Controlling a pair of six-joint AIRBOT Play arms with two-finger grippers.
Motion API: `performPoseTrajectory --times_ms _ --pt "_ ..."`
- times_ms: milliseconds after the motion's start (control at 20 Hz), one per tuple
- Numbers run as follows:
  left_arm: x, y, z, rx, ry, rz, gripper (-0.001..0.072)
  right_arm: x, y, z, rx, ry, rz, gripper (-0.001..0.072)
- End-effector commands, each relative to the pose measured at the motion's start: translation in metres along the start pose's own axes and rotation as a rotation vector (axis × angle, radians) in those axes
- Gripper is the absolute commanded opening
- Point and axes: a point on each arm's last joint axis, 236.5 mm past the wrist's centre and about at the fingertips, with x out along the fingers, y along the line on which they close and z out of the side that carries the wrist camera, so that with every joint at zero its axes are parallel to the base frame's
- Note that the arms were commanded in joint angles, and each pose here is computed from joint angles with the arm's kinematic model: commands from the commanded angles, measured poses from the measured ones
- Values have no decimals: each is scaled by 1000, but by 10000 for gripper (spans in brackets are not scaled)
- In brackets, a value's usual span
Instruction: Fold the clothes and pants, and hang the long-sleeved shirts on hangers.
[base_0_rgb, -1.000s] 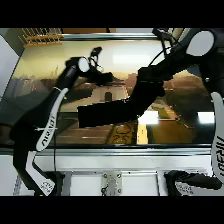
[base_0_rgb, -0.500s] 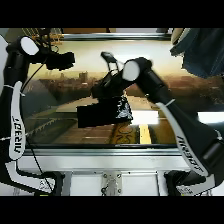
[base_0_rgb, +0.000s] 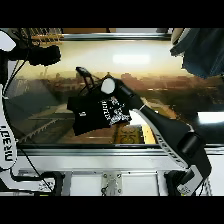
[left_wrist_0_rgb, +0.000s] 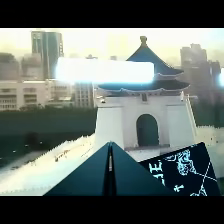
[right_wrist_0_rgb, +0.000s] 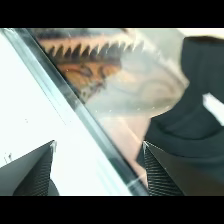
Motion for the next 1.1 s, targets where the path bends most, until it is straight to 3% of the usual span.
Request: performPoseTrajectory --times_ms 0,250,300,350,450,750,1050 --pt "-4 -8 -7 23 3 -10 5 -74 -48 11 -18 -30 -61 596" --pt "23 -26 -75 50 114 -34 5 -197 -237 -64 305 -40 -404 598" --pt "28 -32 -89 58 134 -41 5 -212 -270 -84 401 -42 -430 626" --pt "32 -38 -102 68 149 -49 5 -220 -294 -100 474 -49 -430 713" --pt "38 -50 -119 87 164 -65 5 -216 -324 -121 572 -49 -365 720" --pt "47 -73 -149 131 211 -96 5 -129 -311 -110 549 -33 -115 719" --pt "47 -73 -151 122 216 -96 5 -47 -258 -90 434 9 -33 716"
